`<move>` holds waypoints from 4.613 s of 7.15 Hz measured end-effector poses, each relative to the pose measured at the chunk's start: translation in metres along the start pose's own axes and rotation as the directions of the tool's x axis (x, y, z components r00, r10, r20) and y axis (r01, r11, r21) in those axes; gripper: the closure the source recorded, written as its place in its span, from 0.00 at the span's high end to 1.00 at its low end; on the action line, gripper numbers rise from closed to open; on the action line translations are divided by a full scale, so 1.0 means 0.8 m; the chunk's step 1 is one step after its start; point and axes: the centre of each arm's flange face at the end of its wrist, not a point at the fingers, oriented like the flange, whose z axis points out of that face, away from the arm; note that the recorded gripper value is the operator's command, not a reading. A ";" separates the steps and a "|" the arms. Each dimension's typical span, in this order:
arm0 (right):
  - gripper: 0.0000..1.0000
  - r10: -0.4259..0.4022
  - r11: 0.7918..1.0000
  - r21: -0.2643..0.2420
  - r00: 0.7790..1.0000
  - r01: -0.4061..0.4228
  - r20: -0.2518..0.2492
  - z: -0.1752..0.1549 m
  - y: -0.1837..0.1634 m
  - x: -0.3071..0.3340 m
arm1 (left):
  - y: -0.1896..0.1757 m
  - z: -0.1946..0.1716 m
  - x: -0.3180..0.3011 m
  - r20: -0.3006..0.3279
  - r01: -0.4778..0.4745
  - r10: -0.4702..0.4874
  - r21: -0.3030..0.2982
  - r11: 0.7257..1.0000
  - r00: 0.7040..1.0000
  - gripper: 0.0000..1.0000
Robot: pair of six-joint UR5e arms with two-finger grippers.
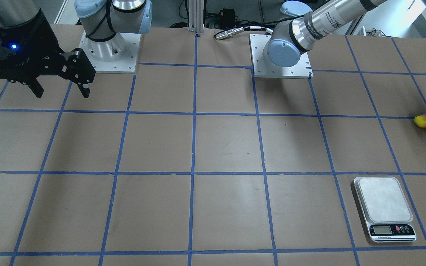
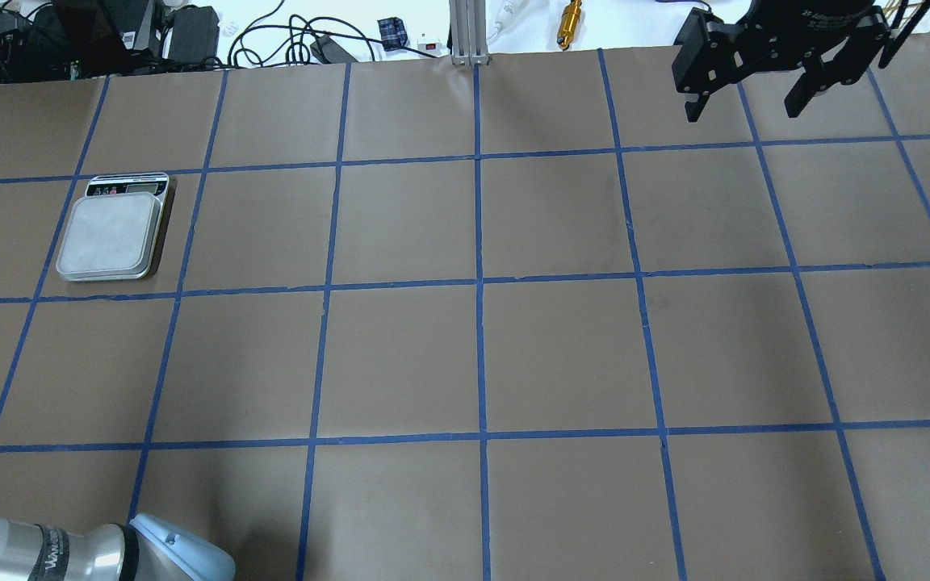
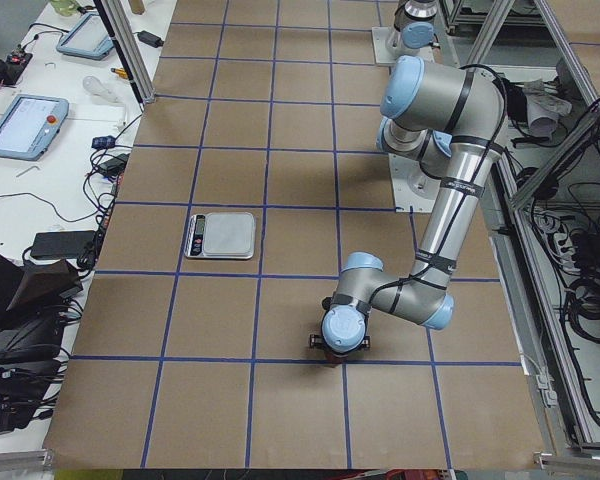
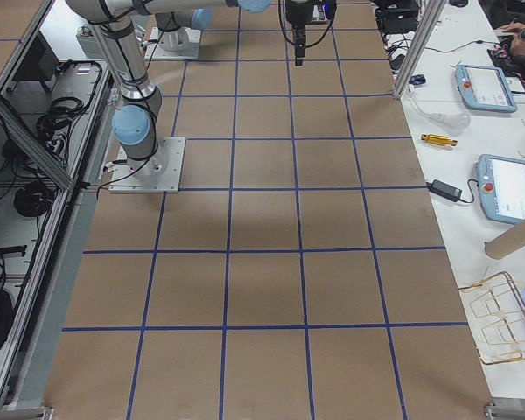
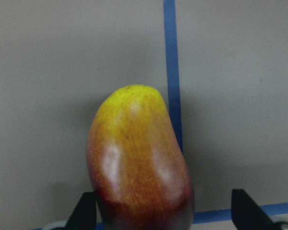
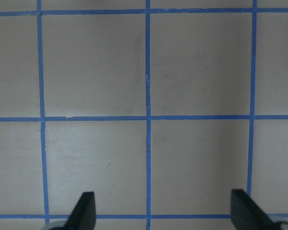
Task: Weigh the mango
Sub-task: 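Close the left gripper on the mango and lift it, then carry the mango with the left gripper over the silver scale, then lower the mango onto the scale and open the left gripper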
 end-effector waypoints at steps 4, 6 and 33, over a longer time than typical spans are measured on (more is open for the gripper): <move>1.00 0.000 1.000 0.001 1.000 0.000 0.000 -0.001 0.000 0.000 | -0.009 0.024 0.001 0.011 0.011 -0.011 -0.009 1.000 1.000 0.26; 1.00 0.000 1.000 0.001 1.000 0.000 0.000 -0.001 0.001 0.000 | -0.008 0.019 0.001 0.015 0.014 -0.014 -0.019 1.000 1.000 0.19; 1.00 -0.001 1.000 0.001 1.000 0.001 0.001 0.000 0.000 -0.001 | -0.394 -0.032 -0.412 0.066 0.079 -0.079 0.001 0.997 0.995 1.00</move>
